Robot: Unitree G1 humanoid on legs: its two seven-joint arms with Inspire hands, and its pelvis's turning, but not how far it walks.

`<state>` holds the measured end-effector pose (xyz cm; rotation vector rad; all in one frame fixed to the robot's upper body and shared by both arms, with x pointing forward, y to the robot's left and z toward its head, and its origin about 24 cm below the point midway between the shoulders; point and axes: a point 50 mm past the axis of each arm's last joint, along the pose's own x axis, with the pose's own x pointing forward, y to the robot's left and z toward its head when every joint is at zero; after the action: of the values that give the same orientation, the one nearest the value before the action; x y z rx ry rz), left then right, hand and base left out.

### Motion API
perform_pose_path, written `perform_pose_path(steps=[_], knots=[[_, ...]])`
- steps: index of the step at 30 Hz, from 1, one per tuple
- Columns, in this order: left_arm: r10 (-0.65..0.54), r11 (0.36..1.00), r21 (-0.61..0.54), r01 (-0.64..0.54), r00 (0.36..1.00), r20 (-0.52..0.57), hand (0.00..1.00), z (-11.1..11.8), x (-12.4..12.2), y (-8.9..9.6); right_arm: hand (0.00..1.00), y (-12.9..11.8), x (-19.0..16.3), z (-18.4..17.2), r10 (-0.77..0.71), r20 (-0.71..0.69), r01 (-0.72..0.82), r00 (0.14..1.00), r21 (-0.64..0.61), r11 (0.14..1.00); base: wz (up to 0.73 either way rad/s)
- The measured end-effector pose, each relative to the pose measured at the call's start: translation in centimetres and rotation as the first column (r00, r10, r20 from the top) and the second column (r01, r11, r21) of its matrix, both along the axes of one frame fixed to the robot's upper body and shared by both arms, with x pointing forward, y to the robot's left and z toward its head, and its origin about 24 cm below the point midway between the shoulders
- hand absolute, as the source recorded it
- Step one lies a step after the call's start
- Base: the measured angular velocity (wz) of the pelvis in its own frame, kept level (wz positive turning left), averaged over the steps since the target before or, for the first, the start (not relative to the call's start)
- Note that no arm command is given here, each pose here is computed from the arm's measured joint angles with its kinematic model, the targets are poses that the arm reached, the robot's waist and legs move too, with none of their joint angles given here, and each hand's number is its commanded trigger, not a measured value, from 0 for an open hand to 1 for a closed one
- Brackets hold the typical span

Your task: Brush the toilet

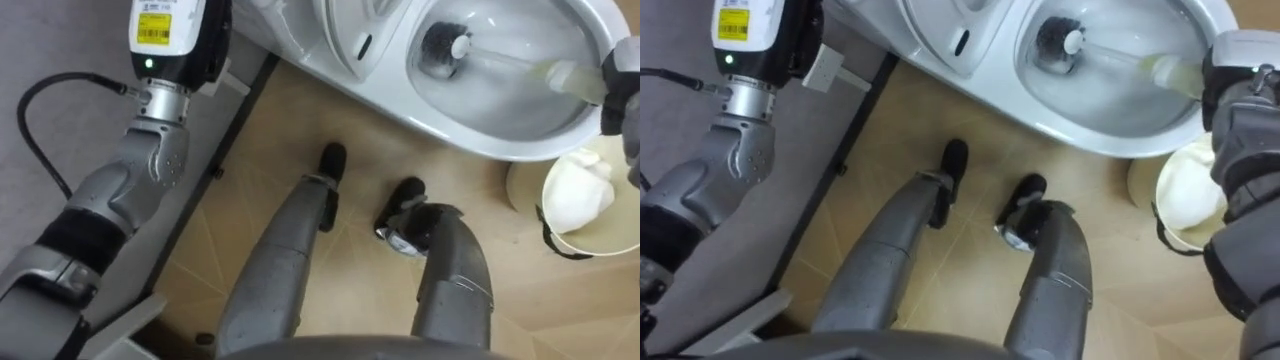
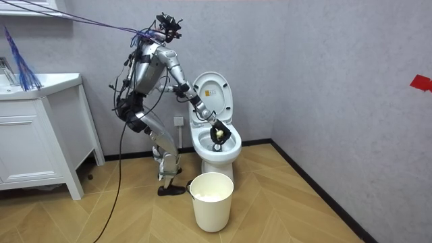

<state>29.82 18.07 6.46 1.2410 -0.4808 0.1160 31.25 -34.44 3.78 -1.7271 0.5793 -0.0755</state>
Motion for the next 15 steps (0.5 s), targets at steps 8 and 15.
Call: perform_pose_path(steps=[8,15], knots=[[0.001,1.000,0.016,0.000,0.999,-0.050,0.00,-0.9,-0.1,-0.4,1.00,1.8,-1.0,-2.5,0.108,-0.108,-0.122,0.988,-0.127,0.984,-0.05],[0.010,1.000,-0.011,-0.011,0.993,-0.115,0.00,-2.3,-0.7,-0.3,1.00,3.3,-3.4,-5.3,0.121,-0.135,-0.135,0.983,-0.099,0.986,-0.04]])
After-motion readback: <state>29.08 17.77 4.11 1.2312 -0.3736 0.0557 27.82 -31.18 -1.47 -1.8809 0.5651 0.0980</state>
